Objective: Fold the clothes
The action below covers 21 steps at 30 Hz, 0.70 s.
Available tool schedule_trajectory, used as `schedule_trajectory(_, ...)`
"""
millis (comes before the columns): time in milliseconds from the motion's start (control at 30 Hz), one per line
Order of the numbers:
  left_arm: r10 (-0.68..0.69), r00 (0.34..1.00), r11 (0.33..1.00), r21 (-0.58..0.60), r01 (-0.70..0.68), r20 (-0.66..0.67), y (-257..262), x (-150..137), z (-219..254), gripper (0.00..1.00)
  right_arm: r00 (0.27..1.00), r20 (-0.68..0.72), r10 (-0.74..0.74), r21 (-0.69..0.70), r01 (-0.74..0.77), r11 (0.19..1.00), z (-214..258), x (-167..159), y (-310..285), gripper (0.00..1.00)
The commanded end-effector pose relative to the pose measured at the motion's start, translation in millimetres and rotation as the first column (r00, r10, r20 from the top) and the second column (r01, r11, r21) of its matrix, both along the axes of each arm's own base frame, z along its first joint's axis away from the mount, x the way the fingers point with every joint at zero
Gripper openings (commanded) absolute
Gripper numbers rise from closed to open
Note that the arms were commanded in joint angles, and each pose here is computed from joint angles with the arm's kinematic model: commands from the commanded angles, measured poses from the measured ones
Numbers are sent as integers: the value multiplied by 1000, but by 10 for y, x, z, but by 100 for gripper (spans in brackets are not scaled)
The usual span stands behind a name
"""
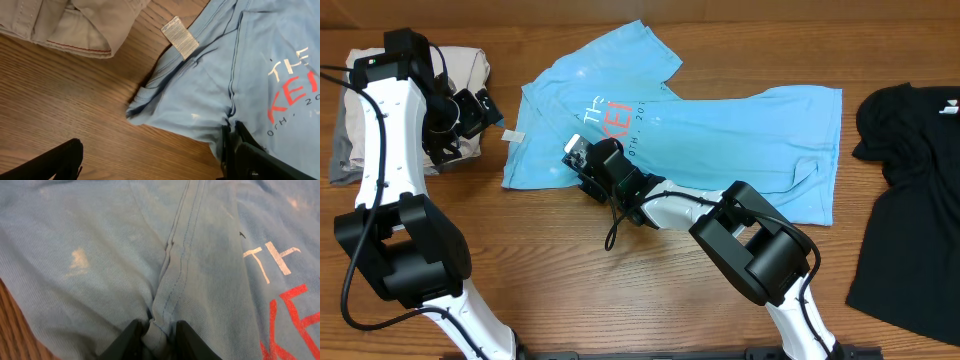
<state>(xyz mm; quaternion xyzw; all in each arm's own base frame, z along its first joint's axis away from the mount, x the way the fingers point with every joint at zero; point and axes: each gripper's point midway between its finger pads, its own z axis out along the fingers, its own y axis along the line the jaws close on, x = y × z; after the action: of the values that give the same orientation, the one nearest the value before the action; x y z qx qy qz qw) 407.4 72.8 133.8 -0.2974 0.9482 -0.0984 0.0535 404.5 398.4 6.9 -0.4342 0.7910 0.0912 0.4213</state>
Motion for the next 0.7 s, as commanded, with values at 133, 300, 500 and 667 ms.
schedule_trajectory(133,-11,999,1000,6,11,51,-14,30,179,100,1000,-17,-21,2,21,1000,-39,-2,12,36)
schedule_trajectory(300,-11,999,1000,6,11,51,-13,31,179,100,1000,-17,-1,4,1,1000,-18,-80,88,41)
schedule_trajectory(500,-11,999,1000,6,11,51,-14,30,179,100,999,-25,-28,65,30,997,201,-80,133,42)
schedule_trajectory(667,-11,999,1000,6,11,51,-15,32,180,100,999,-28,-40,90,43,995,324,-75,136,42)
